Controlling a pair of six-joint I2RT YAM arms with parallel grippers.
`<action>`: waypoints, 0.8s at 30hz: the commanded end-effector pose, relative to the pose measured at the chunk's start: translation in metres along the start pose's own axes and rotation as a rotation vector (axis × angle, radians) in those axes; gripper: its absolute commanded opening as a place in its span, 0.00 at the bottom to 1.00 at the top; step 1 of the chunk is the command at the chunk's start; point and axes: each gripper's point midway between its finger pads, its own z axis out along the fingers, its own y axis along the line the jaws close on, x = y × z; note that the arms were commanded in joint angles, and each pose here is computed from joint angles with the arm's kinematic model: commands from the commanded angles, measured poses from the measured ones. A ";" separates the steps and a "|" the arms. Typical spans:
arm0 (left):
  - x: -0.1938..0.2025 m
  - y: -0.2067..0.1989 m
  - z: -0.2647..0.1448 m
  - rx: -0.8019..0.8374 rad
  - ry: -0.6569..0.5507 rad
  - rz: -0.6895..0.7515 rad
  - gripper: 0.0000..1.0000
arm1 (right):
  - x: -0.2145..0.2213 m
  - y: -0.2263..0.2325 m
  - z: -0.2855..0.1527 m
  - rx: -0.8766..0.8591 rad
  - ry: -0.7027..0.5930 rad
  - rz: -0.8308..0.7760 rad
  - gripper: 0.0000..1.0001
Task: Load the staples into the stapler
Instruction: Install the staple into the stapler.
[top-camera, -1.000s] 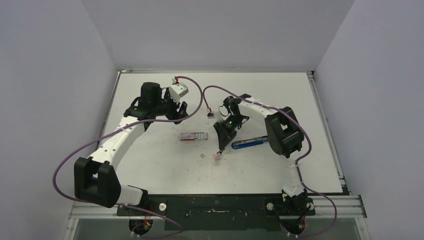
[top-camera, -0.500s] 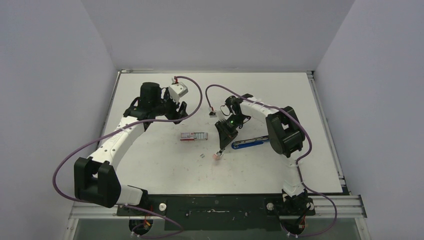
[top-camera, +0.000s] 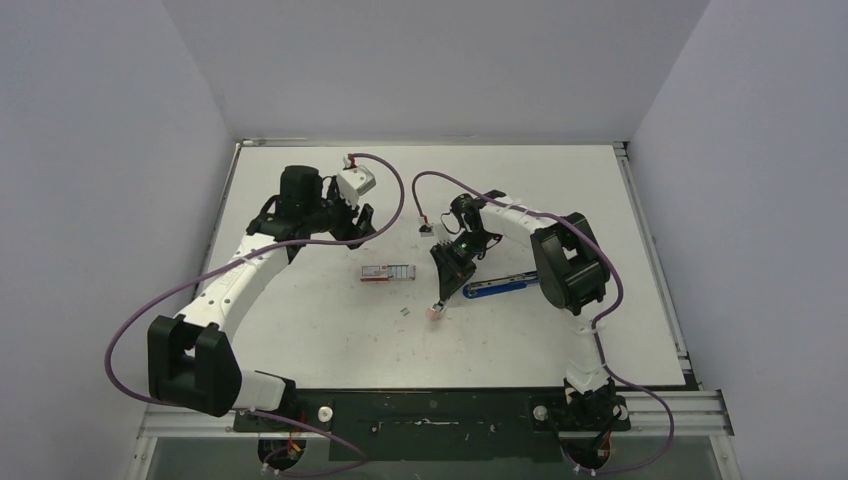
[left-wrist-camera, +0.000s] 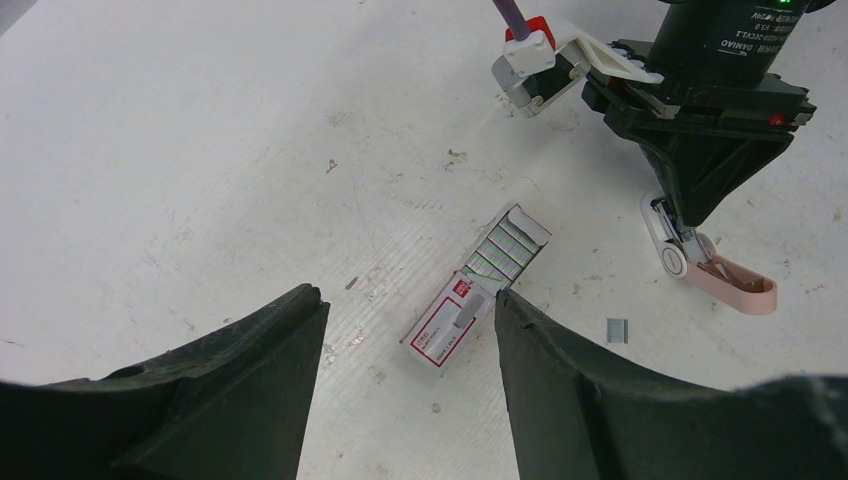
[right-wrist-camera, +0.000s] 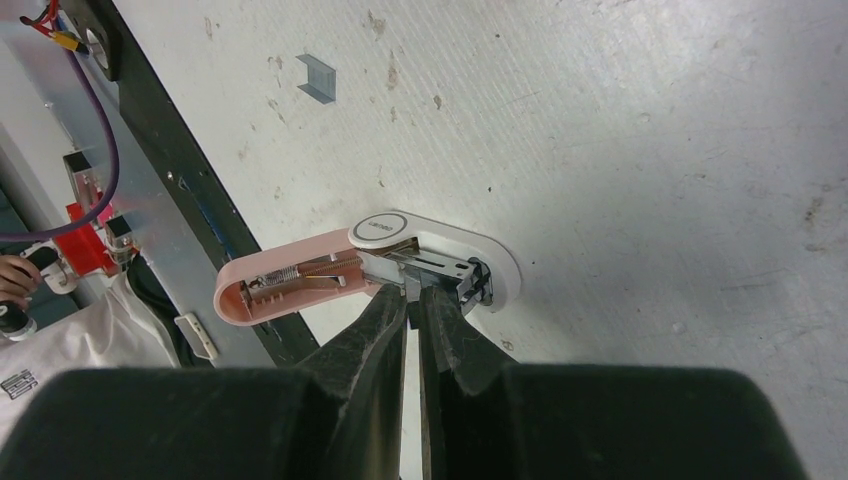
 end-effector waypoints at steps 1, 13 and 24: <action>-0.022 0.001 -0.009 -0.007 -0.077 0.025 0.60 | -0.005 0.008 -0.004 -0.005 -0.031 -0.022 0.05; -0.020 0.001 -0.009 -0.008 -0.074 0.024 0.61 | -0.011 0.017 -0.011 -0.022 -0.035 -0.038 0.05; -0.019 0.001 -0.008 -0.007 -0.072 0.026 0.60 | -0.016 0.026 -0.017 -0.022 -0.039 -0.063 0.05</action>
